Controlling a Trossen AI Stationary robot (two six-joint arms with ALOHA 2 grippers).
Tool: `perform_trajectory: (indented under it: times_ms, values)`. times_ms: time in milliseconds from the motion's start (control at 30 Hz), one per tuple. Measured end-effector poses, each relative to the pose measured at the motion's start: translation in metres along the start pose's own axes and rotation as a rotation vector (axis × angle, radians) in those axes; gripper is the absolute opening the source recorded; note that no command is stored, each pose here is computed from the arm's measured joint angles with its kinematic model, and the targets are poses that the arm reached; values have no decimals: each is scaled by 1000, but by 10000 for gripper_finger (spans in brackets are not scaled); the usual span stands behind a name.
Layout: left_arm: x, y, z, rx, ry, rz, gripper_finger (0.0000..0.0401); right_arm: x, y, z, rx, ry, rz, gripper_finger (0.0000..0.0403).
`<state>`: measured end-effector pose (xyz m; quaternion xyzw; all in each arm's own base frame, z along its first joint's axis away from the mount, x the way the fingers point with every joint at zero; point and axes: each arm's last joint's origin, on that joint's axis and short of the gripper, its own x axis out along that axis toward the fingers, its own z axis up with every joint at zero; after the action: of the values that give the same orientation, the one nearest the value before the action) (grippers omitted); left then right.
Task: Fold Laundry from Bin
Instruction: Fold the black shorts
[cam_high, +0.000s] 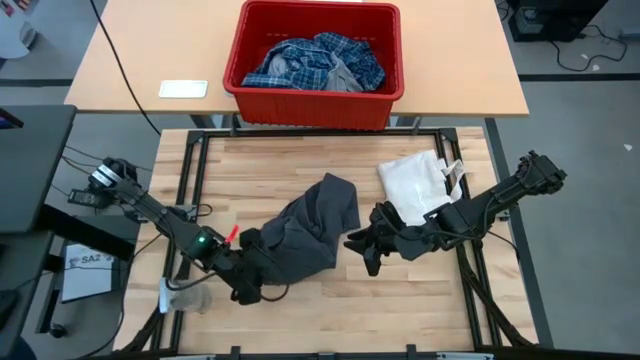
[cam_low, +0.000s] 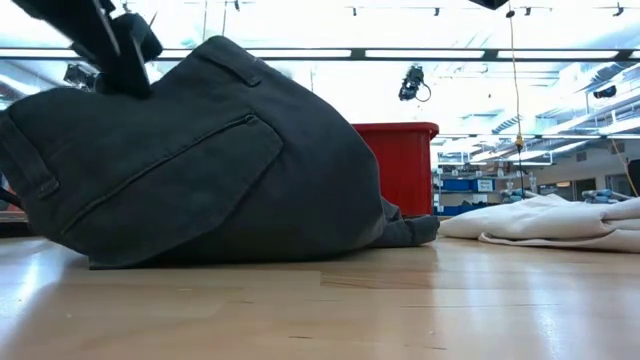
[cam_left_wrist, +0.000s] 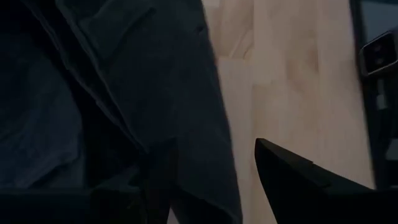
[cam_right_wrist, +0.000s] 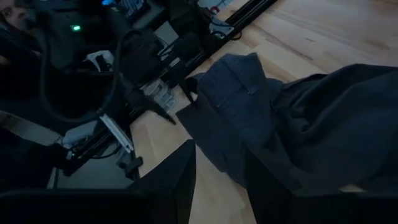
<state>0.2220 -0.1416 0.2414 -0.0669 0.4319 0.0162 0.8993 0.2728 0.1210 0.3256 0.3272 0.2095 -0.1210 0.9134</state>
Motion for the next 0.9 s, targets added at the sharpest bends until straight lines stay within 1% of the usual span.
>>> perform_trajectory:
  times_ms: [100,300,567,767,900]
  values:
    - [3,1,-6,52,18,9,220,0,0,0,-2,13,12,135]
    - [11,6,-17,73,42,23,220,1,1,-1,22,13,13,135]
    - [13,5,-17,106,17,5,218,3,-1,2,61,1,0,135]
    - [14,7,-16,153,27,15,197,4,-4,5,48,-29,-25,135]
    - [12,14,-8,149,17,29,179,4,-3,5,-9,-44,-31,135]
